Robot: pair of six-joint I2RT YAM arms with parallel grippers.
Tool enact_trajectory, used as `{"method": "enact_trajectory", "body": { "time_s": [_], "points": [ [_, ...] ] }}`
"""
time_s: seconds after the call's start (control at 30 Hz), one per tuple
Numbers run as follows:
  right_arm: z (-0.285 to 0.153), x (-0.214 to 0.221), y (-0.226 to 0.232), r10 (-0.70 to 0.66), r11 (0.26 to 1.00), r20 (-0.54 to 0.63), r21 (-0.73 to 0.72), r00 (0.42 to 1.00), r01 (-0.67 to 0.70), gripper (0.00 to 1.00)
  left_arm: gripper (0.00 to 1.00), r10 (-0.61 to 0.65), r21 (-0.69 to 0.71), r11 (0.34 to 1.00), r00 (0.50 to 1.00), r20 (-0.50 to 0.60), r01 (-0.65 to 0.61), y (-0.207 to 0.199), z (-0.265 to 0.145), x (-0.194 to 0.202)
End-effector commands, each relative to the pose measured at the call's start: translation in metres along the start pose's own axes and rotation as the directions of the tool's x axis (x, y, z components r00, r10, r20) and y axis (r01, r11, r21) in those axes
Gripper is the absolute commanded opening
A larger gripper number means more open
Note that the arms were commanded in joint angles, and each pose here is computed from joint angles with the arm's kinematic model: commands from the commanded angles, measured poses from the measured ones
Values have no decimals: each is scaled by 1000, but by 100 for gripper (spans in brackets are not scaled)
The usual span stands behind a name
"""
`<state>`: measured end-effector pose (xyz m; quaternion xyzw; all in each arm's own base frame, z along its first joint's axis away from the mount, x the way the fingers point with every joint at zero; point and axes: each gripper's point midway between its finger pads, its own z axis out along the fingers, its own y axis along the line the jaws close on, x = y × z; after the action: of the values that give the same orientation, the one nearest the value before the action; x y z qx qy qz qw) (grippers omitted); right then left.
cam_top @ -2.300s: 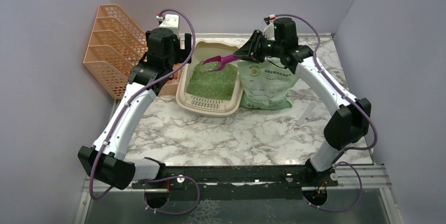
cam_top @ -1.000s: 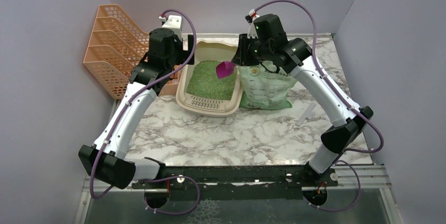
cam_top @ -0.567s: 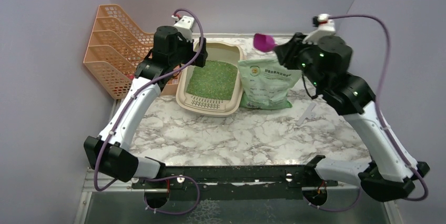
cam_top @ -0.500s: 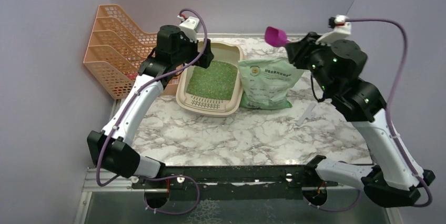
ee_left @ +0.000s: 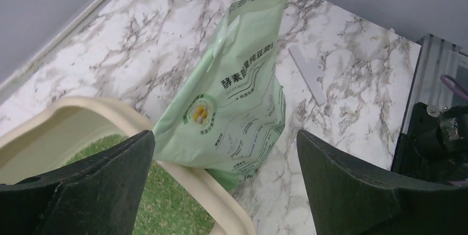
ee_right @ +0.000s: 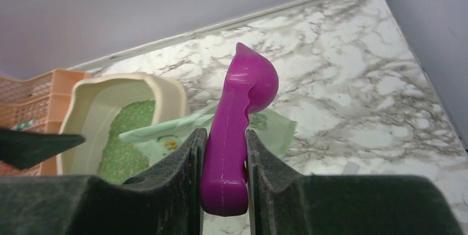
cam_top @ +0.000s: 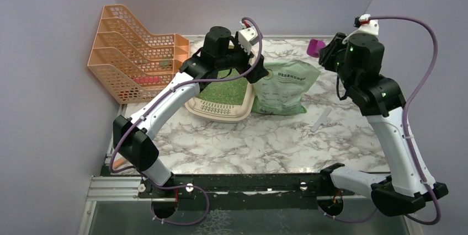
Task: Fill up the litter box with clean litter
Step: Move the cat litter bag to the center of the board.
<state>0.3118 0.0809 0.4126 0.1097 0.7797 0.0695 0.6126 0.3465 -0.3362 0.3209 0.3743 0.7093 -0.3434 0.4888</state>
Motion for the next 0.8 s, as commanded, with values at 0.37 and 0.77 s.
{"method": "enact_trajectory", "body": {
  "time_s": [0.37,0.77],
  "points": [
    [33,-12,-82,57,990,-67,134,996,-47,1,99,264,251,931,964,34,-264,-8,76,12],
    [23,-17,-102,16,980,-50,200,999,-5,1,33,194,446,888,971,-142,-112,-40,110,73]
  ]
}}
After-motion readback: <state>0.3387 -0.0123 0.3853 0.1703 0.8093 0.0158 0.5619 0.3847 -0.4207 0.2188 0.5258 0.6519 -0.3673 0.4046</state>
